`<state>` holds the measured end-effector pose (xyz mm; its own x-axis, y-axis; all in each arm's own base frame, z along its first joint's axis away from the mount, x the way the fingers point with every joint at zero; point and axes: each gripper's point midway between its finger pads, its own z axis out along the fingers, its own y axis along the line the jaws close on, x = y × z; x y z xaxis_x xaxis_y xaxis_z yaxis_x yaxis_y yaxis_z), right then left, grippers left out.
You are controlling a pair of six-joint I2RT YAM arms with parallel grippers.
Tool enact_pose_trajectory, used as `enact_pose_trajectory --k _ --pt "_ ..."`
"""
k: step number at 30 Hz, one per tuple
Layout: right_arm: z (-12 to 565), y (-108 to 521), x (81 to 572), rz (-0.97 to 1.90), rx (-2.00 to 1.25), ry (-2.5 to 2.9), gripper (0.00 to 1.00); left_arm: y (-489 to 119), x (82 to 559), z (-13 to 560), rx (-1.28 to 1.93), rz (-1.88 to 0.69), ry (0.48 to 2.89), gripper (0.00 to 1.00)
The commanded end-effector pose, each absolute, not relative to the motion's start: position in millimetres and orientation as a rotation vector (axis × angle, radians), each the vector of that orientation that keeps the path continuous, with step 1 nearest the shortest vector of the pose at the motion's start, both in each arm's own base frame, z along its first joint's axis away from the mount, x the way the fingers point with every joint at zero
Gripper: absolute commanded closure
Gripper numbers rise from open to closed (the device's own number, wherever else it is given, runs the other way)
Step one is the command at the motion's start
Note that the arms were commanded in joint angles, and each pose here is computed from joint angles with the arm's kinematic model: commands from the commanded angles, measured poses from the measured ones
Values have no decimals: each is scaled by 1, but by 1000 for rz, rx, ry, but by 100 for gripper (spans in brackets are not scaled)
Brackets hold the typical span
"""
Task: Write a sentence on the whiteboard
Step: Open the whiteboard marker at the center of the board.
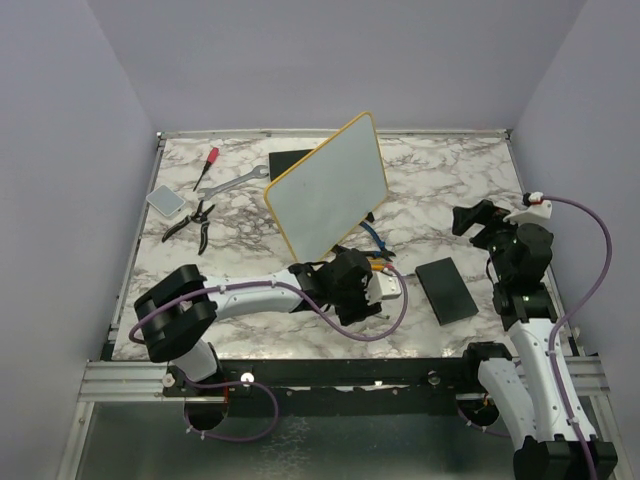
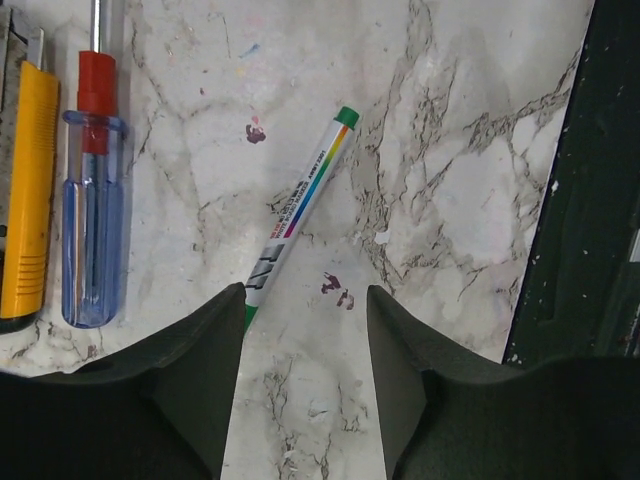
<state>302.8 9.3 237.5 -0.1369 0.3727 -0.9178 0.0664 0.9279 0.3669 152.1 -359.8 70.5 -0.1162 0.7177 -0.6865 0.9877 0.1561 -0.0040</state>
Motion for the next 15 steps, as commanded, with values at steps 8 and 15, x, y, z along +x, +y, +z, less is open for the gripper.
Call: enact_pose_trajectory --k 8,15 --pt "270 9 294 290 338 1625 2 -359 164 29 1635 -538 1901 50" --pt "270 12 294 303 327 1621 2 -353 168 14 1630 -487 1938 63"
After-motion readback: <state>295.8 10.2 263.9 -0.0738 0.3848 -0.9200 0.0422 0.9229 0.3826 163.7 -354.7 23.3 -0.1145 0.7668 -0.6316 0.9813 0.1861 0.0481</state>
